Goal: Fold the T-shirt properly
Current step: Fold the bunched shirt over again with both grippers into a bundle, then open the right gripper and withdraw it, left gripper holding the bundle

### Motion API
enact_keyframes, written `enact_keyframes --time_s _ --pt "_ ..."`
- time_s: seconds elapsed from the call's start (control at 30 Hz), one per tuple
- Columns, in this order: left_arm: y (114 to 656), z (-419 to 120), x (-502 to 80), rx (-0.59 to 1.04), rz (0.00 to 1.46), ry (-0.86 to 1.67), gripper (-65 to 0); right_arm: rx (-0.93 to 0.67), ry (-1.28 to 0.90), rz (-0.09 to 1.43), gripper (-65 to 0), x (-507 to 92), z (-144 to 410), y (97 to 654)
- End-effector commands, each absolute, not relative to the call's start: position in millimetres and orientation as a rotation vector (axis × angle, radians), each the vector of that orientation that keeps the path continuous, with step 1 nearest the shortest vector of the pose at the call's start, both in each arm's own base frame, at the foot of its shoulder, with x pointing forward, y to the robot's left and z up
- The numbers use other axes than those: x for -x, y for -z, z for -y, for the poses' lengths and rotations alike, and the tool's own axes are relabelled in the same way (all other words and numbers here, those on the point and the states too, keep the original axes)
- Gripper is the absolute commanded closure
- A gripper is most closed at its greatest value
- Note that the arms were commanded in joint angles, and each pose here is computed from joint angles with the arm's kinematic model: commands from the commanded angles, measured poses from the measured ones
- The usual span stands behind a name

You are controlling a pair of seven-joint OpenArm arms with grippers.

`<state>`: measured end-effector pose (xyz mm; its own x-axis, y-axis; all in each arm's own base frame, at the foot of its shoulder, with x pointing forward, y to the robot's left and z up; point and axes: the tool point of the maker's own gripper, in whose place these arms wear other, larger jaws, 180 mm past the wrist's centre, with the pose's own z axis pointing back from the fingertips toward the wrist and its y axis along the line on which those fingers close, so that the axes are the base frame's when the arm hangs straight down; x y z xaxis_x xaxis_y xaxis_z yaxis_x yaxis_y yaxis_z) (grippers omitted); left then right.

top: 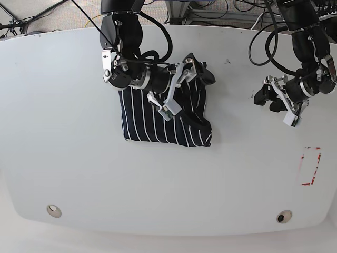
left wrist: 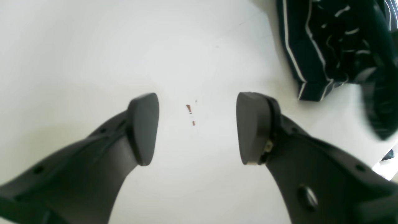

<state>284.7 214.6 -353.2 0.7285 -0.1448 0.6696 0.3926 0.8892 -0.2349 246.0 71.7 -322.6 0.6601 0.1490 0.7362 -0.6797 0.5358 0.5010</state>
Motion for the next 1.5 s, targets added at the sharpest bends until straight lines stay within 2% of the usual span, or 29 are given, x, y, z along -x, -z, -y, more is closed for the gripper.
enact_keyframes --time_s 0.0,0.17,0.37,0.47,0.7,0.77,0.97,1.23,1.33,1.47 --pt "335.9 -223.7 -294.0 0.351 0.749 0.322 -36.5 -0.882 -0.583 0.746 -65.0 -250.7 -83.6 306.7" --pt "318.8 -222.6 -297.2 0.297 0.769 0.407 -36.5 -0.827 -0.526 0.799 -65.0 -263.6 -57.7 301.4" --pt "300.4 -162.0 -301.5 0.328 0.793 0.633 -36.5 -0.677 -0.484 0.853 -65.0 -286.9 9.8 302.0" --pt "307.2 -140.7 -296.2 0.324 0.759 0.717 -36.5 -0.631 -0.456 0.86 -64.4 -295.5 37.2 305.0" --pt "342.3 -71.8 -274.7 0.342 0.647 0.894 -36.5 -0.56 -0.419 0.851 -27.6 -334.3 80.1 310.6" --pt "347.2 -54.4 -269.8 0.349 0.636 0.931 -36.5 -0.557 -0.413 0.839 -22.4 -345.5 84.8 313.3" --pt "354.2 -10.9 -261.5 0.349 0.637 1.0 -36.5 -0.571 -0.37 0.802 -20.9 -376.6 97.8 322.0" --pt "358.3 19.9 -258.9 0.31 0.648 1.057 -36.5 -0.609 -0.445 0.811 -20.8 -391.5 74.7 334.8" --pt "366.2 23.5 -252.8 0.298 0.624 1.082 -36.5 -0.599 -0.441 0.81 -20.6 -391.3 82.3 343.4" --pt "373.0 15.8 -254.3 0.26 0.602 1.084 -36.5 -0.575 -0.42 0.801 -15.1 -387.4 100.6 357.6"
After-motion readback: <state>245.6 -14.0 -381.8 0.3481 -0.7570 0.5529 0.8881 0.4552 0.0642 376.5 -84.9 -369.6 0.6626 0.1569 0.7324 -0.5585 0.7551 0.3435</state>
